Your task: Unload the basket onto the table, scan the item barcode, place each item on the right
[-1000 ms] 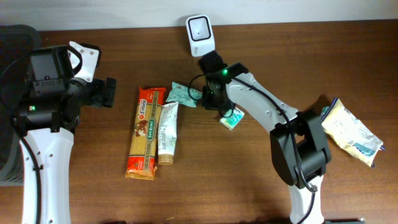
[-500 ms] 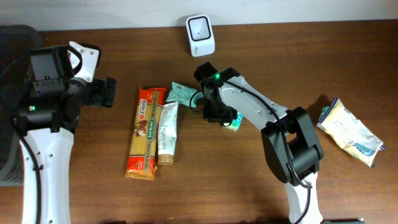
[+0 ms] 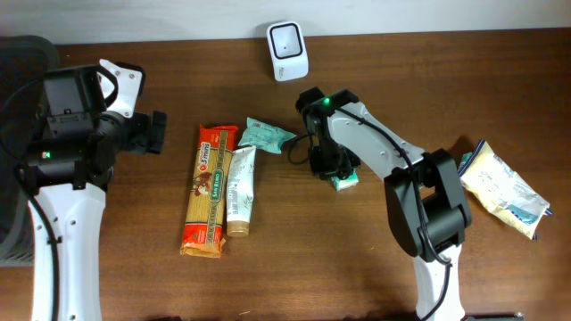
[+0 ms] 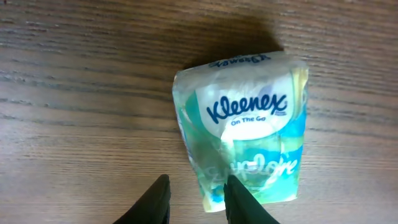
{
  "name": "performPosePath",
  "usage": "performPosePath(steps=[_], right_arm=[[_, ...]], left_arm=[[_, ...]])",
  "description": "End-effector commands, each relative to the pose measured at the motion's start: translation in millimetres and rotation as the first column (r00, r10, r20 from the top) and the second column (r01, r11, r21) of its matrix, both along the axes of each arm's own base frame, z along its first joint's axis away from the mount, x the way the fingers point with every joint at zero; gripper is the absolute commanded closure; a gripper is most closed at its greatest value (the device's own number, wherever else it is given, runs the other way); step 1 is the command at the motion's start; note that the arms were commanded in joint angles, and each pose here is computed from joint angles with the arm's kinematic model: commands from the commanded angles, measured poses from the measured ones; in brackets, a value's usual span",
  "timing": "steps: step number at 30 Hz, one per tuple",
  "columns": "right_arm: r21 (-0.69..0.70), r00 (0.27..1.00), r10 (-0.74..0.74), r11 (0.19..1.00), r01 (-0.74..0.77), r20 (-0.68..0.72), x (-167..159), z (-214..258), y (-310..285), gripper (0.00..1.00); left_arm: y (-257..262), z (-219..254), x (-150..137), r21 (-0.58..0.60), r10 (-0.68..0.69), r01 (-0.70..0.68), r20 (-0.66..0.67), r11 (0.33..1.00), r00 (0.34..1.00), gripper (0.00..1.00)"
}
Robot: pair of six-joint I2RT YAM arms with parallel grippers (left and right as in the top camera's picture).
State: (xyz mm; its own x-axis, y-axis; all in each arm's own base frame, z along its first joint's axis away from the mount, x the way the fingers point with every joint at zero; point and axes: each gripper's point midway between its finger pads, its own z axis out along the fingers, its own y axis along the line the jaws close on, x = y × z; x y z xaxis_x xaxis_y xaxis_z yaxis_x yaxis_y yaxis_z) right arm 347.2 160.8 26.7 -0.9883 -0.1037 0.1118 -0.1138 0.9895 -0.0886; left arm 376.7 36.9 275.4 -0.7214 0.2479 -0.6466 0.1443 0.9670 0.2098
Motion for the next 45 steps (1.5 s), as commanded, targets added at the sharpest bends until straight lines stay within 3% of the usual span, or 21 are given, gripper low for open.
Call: performPosePath(steps=[1,5,9,15,25,42,45], right_arm=[[0.050,0.994,0.037,0.998,-0.042,0.102,8,44,1,0.71],[0.183,0.959,-0.007,0.982,-0.047,0.284,5,129,3,0.67],[0.244,0.930,-0.070,0.969,-0.022,0.362,-2,173,-11,0.62],[0.269,0.943,-0.148,0.961,0.066,0.297,-5,160,-30,0.59],[0.267,0.946,-0.163,0.960,0.087,0.280,-6,155,-35,0.59],[0.401,0.945,-0.254,0.903,0.154,0.208,-8,62,-27,0.58],[0.360,0.928,-0.302,0.908,0.212,0.216,-7,40,-55,0.49]], left_arm=[[-1,3,1,0.004,-0.016,0.016,0.011,1.000,1.000,0.01],[-1,3,1,0.004,-0.016,0.016,0.011,1.000,1.000,0.01],[-1,3,1,0.004,-0.016,0.016,0.011,1.000,1.000,0.01],[-1,3,1,0.004,-0.016,0.016,0.011,1.000,1.000,0.01],[-1,3,1,0.004,-0.016,0.016,0.011,1.000,1.000,0.01],[-1,3,1,0.004,-0.016,0.016,0.011,1.000,1.000,0.01],[-1,3,1,0.004,-0.016,0.016,0.011,1.000,1.000,0.01]])
